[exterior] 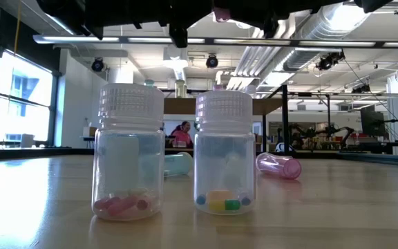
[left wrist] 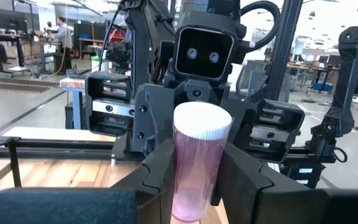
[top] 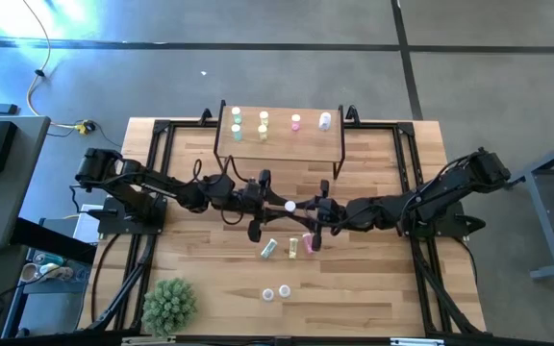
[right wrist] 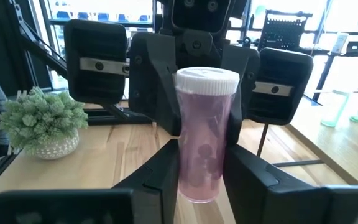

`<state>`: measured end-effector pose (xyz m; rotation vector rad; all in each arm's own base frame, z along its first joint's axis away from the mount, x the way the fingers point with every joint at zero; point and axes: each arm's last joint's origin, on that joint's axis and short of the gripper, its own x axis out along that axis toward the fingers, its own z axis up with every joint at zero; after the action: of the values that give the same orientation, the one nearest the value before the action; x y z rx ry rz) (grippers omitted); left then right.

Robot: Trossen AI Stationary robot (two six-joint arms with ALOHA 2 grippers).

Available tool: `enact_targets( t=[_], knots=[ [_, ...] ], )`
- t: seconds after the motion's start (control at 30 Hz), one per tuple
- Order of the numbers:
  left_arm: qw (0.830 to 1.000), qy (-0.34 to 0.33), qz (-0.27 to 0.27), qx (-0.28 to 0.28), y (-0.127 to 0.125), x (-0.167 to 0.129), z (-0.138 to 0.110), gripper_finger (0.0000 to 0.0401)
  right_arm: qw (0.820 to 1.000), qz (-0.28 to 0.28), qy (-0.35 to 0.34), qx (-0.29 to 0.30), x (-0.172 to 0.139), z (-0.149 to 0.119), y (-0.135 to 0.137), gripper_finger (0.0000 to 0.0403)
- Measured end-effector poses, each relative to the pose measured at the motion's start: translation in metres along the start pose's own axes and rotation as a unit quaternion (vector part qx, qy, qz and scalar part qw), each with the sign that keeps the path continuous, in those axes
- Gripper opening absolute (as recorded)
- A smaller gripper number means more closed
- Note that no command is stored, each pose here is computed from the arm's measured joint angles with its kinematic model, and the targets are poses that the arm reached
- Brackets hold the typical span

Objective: Pick and place medicine bottles onto shelf by color
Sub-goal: Put the bottom pink pill bottle on the shelf aligned with the other pink pill bottle

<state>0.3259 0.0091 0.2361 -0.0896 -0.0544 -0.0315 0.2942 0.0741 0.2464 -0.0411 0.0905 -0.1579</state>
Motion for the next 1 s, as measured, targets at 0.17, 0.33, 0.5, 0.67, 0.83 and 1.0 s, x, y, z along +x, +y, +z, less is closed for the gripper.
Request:
enact_targets(
  t=[0.17, 0.33, 0.5, 0.67, 0.83, 1.0],
  knots=[
    [1.000, 0.008, 0.001, -0.001, 0.000, 0.000, -0.002, 0.0090, 1.000, -0.006, 0.009, -0.002, 0.000, -0.002, -0.001, 0.0153],
    [1.000, 0.013, 0.001, -0.001, 0.000, 0.000, -0.003, 0.0090, 1.000, -0.013, 0.018, -0.004, 0.000, -0.004, -0.001, 0.0204],
    [1.000, 0.022, 0.010, -0.002, 0.001, 0.000, -0.005, 0.0090, 0.999, -0.016, 0.044, 0.018, -0.005, -0.004, -0.003, 0.0235],
    [0.999, 0.031, 0.020, -0.002, 0.001, 0.000, -0.007, 0.0090, 0.996, -0.019, 0.075, 0.036, -0.019, 0.002, -0.010, 0.0240],
    [0.999, 0.049, 0.023, -0.003, 0.002, -0.001, -0.010, 0.0090, 0.996, -0.018, 0.071, 0.042, -0.033, 0.015, -0.017, 0.0240],
    [0.996, 0.085, 0.034, -0.004, 0.003, -0.002, -0.017, 0.0090, 0.999, -0.019, 0.035, 0.027, -0.047, 0.034, -0.027, 0.0240]
  ],
)
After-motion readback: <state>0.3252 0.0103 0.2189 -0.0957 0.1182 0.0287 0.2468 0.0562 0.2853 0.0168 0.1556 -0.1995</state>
